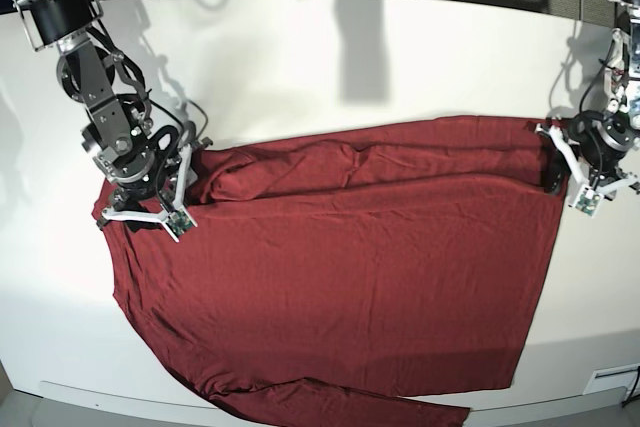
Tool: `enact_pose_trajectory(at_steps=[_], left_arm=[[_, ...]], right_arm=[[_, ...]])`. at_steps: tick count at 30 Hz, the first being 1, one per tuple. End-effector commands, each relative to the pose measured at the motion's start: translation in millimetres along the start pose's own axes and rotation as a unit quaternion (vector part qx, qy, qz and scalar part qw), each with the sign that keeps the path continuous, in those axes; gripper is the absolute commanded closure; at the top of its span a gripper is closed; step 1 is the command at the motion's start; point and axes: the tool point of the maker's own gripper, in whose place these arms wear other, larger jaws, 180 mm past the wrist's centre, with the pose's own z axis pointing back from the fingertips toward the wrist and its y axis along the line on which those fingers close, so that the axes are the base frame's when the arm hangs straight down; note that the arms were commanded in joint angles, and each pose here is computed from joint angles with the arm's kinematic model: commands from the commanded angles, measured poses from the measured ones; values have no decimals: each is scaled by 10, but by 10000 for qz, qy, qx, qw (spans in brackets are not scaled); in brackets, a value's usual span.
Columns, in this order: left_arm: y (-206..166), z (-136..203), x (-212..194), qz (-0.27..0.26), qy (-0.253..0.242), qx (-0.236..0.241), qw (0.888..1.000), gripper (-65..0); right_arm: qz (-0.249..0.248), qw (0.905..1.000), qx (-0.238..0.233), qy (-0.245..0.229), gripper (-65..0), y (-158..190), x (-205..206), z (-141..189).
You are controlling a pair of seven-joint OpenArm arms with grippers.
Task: Fold the T-shirt properly
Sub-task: 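Grasp the shirt's shoulder edge with both grippers and lift it, then adjust both grippers' hold on the lifted shoulder edge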
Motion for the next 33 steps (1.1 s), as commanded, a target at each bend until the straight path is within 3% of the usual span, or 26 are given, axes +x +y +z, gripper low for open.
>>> enact_pose_trajectory(at_steps=[1,7,9,12,16,21,24,28,29,33], left_arm=[[187,23,118,-53,-122,233,9996,-234],[126,33,5,45,172,29,9998,-215],[60,55,-16,-126,267,-246,9993,-215],[151,127,-43,-400,566,-269,9972,-215],[181,271,-109,-953,959,-605,9890,-215],[61,340,-164,-1478,838,-824,9820,-215],[-179,363,-354,-2284,910,-1157,9624,-215],[-510,430,-721,-3676,1230,-1731,9054,-215],[-533,424,-774,-3861,1288,-1733,8968,-215],[-576,368,-878,-4022,1383,-1748,8880,-215]], right_arm=[[-67,9993,-305,-201,-306,-231,137,21],[-172,9982,-494,-286,-306,-296,196,50],[-140,9979,-513,-371,-306,-309,269,89],[-28,9968,-606,-528,-306,-385,408,182],[56,9957,-682,-629,-306,-464,527,297],[50,9968,-666,-449,-306,-444,469,309],[40,9977,-615,-276,-306,-391,373,305],[33,9982,-590,-113,-306,-365,297,303],[32,9982,-591,-67,-306,-367,280,303],[21,9982,-593,111,-306,-368,217,303]])
